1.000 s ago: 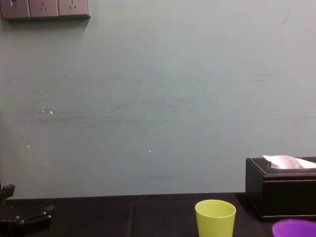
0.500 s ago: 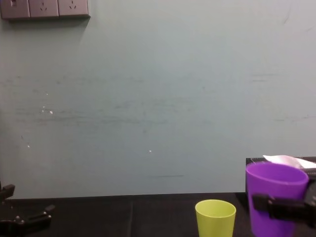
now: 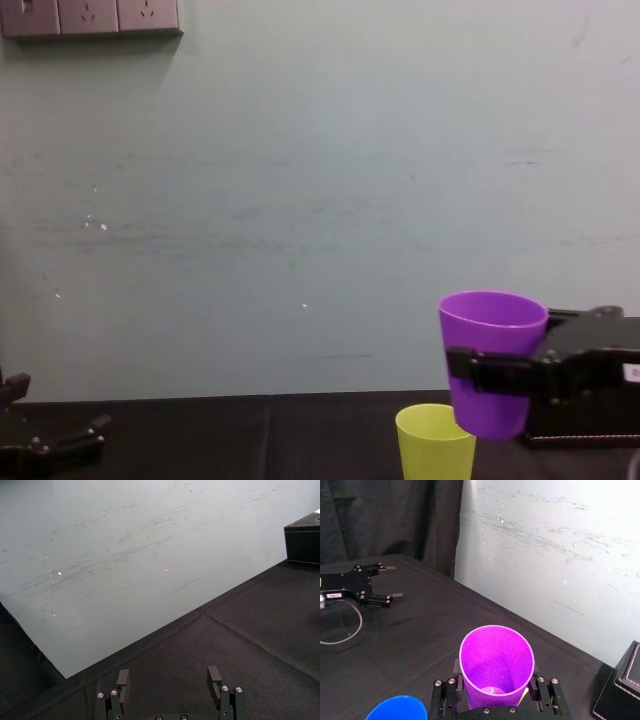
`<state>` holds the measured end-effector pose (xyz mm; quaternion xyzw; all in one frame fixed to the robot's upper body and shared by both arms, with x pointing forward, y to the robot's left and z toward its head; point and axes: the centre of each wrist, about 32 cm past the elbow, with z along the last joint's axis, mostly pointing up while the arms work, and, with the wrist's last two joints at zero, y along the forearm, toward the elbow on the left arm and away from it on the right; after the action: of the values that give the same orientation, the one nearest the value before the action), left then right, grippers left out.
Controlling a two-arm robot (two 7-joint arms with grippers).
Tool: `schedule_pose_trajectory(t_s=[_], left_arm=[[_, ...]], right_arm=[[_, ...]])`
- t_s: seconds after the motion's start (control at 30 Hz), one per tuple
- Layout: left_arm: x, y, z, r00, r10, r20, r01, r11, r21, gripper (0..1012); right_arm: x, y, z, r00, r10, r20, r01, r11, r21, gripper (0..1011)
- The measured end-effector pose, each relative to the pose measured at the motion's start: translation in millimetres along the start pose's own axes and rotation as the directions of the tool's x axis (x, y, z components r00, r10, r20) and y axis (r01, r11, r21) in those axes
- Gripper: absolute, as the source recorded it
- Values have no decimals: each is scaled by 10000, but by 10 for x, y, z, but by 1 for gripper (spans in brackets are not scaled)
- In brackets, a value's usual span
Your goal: Stack the three plastic cups sequentially using one hand.
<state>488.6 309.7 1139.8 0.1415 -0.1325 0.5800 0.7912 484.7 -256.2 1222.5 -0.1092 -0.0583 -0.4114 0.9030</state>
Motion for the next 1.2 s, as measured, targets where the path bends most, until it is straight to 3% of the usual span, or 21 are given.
schedule_pose_trajectory(t_s=[0.43, 1.2], left_arm=[[0, 0, 0, 10000, -1, 0, 1, 10000, 0, 1010], [0, 0, 0, 10000, 0, 0, 0, 10000, 0, 1010]], right_arm=[[114, 284, 11, 10000, -52, -43, 51, 9998, -166, 724], [151, 465, -36, 9999, -147, -88, 146, 9998, -107, 724]])
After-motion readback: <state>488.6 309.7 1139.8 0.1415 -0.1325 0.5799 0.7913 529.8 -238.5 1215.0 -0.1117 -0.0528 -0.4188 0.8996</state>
